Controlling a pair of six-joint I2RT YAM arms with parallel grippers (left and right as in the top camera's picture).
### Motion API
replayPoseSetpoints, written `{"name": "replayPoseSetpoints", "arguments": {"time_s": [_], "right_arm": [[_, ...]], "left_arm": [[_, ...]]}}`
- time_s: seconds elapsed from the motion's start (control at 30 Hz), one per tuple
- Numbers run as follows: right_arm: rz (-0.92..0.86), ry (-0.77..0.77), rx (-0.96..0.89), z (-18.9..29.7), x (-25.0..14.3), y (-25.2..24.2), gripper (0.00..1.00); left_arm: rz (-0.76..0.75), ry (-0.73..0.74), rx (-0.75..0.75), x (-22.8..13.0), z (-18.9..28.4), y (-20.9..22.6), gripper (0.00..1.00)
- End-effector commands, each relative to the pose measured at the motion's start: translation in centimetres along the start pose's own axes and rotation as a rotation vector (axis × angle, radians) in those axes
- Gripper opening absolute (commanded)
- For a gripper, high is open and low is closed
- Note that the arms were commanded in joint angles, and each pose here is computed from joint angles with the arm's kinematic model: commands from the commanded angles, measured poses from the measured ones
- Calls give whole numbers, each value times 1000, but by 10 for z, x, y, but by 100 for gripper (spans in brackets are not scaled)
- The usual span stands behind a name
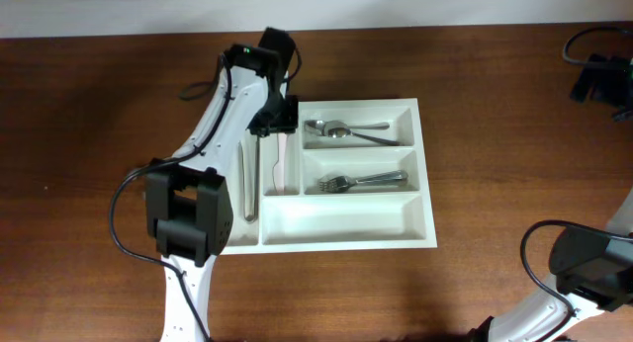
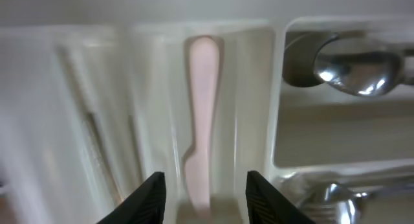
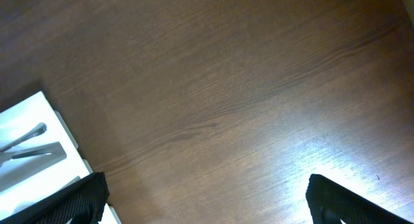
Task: Pack container
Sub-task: 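Carry the pink utensil into the tray's narrow second compartment and release, then move the left gripper back to the silver spoons left of the tray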
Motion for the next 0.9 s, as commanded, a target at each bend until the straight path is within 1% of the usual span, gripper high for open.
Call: {"name": "replayPoseSetpoints", "arguments": {"time_s": [0.0, 0.07, 0.1, 0.13, 0.17, 0.2, 0.23, 0.3, 0.37, 0.4, 0.43, 0.47, 0.5, 0.57, 0.63, 0.67, 0.7, 0.73, 0.8, 0.83, 0.87], "right_arm": [[-13, -2, -9, 0, 0, -2, 99], [-12, -2, -9, 0, 0, -2, 99], [-12, -2, -10, 0, 0, -2, 99], [-13, -2, -9, 0, 0, -2, 99], [-13, -2, -9, 0, 0, -2, 99], [-13, -3, -10, 0, 0, -2, 99], [-13, -3, -9, 0, 0, -2, 99], [-13, -3, -9, 0, 1, -2, 99], [-13, -3, -9, 0, 0, -2, 99], [-12, -3, -9, 0, 0, -2, 99], [-12, -3, -9, 0, 0, -2, 99], [-13, -3, -9, 0, 0, -2, 99], [-12, -3, -9, 0, 0, -2, 99], [-12, -3, -9, 0, 0, -2, 99], [-12, -2, -9, 0, 0, -2, 99], [-12, -2, -9, 0, 0, -2, 99], [-12, -3, -9, 0, 0, -2, 99], [-12, -3, -9, 0, 0, -2, 99], [-12, -3, -9, 0, 1, -2, 99], [-12, -3, -9, 0, 1, -2, 99], [-12, -3, -9, 0, 1, -2, 99]], "left_arm": [[124, -139, 64, 22, 48, 17, 42], [236, -178, 49, 28, 65, 29, 43], [340, -195, 40, 30, 75, 41, 43], [397, -201, 37, 30, 80, 48, 43], [530, -209, 33, 29, 89, 65, 43], [603, -212, 31, 29, 92, 74, 43], [727, -210, 31, 27, 95, 89, 50], [1003, -181, 38, 20, 95, 119, 68], [1123, -178, 35, 20, 94, 134, 76], [1174, -183, 35, 21, 94, 141, 82], [1220, -189, 34, 21, 94, 147, 84], [1297, -195, 35, 21, 94, 156, 86], [1341, -201, 42, 21, 94, 161, 86], [1388, -215, 54, 21, 94, 168, 85], [1387, -218, 61, 21, 94, 170, 84], [1262, -203, 74, 19, 94, 167, 82], [1156, -193, 80, 19, 94, 163, 82], [1105, -185, 87, 18, 93, 161, 82], [940, -163, 102, 15, 93, 153, 82], [883, -158, 104, 15, 92, 149, 83], [770, -149, 100, 15, 92, 140, 82]]}}
Point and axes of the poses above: each gripper's point midway between its finger pads, its own z axis back along the fingers, its own y axis along the line the jaws close on, x = y × z, the point moved 2 cm from there along z, back along the fingers, and after that the axes turned 1 degree about z, right-handed, at the moved point
